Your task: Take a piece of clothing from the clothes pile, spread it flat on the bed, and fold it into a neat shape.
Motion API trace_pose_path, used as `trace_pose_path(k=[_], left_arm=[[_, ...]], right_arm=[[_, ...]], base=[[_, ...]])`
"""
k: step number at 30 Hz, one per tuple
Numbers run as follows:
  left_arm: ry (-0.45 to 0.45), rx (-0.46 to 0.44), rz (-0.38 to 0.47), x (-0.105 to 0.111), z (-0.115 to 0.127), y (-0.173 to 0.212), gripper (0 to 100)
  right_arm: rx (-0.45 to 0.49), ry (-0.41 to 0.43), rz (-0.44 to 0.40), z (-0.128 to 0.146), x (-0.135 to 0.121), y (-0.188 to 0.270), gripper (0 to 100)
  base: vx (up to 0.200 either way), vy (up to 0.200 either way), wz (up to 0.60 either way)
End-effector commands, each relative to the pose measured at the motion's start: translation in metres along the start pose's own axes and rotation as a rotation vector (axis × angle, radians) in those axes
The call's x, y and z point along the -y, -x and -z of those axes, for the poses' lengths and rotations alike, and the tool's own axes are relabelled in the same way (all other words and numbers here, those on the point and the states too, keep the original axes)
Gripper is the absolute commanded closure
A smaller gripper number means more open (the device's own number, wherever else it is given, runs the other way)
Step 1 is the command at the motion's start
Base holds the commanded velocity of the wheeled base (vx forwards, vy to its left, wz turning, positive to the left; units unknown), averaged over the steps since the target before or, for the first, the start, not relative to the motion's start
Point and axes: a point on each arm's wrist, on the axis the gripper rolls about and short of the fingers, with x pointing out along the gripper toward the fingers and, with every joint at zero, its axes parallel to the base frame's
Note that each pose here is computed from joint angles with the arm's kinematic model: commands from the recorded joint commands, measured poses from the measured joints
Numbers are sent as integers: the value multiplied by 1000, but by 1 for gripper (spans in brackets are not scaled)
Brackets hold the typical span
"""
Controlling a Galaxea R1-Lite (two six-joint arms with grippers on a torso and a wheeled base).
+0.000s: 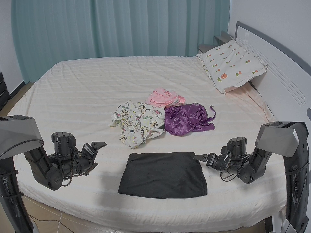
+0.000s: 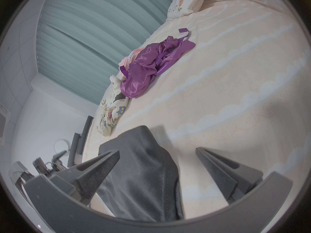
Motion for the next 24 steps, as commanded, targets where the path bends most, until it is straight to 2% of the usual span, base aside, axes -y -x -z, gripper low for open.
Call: trace_pose_path(k=[1,6,7,15,24], left_arm=[[19,-23,-45,-14,7,-1,0],[18,-25,-46,-14,8,-1,0],[18,-25,-46,-14,8,-1,0],[19,-25,-49,-15,8,-1,0],[16,-28,-51,-16,9,0,0]], right_arm=[[15,-40,-22,-6,-5,-6,0],[9,-58,-40,-9,-13,-22,0],[8,-57,-44,-9,-15,-24,100],[-5,-58,-41,-11,-18,-34,100],[61,-73,20,-17,-14,-30,100]], base=[[0,0,0],[0,0,0],[0,0,0],[0,0,0],[0,0,0]])
